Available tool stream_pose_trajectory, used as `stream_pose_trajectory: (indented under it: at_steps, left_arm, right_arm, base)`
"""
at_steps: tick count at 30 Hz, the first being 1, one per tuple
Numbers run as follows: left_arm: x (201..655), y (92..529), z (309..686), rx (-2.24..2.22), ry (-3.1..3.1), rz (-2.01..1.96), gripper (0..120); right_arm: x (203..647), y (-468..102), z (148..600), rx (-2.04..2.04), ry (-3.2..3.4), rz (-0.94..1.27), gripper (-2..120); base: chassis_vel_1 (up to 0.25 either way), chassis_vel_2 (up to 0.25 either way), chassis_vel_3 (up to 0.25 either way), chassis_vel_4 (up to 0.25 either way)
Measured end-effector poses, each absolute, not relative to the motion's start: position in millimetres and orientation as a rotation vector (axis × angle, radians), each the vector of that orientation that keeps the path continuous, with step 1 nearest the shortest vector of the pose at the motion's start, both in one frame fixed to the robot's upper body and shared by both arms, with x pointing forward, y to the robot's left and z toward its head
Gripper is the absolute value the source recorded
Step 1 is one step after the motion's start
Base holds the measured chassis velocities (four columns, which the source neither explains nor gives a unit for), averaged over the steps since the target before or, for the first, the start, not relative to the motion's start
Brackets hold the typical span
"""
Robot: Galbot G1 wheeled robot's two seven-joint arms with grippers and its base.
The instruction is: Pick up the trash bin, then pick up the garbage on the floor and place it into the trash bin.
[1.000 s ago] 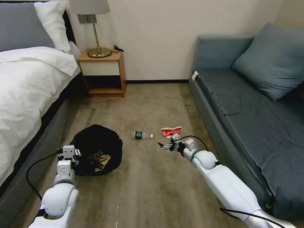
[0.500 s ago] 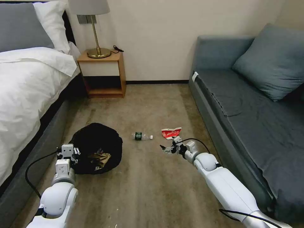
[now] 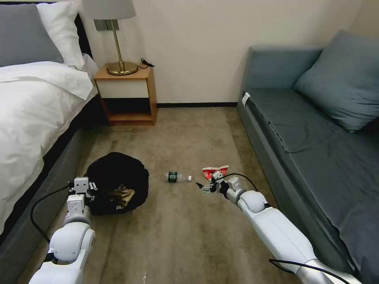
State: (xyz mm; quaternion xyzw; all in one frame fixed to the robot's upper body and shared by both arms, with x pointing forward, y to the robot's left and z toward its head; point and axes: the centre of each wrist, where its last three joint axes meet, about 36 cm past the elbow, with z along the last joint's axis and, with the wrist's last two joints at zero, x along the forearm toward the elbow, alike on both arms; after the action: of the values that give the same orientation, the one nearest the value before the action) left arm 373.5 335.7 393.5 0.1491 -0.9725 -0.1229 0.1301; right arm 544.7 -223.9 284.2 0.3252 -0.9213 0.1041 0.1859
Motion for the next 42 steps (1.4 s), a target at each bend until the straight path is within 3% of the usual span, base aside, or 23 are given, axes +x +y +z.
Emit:
stream_pose_trajectory:
  at_steps: [31, 42]
  left_arm:
    - [368, 337, 389, 0.442, -2.826, -0.370, 4]
    - [368, 341, 383, 0.449, -2.831, -0.434, 4]
  right_arm:
    - [543, -209, 280, 0.951, -2.579, 0.298, 100]
    - [533, -175, 298, 1.072, -2.579, 0.257, 100]
  base:
    - [-0.086, 0.080, 0.084, -0.083]
    - [-0.085, 0.096, 0.087, -0.081]
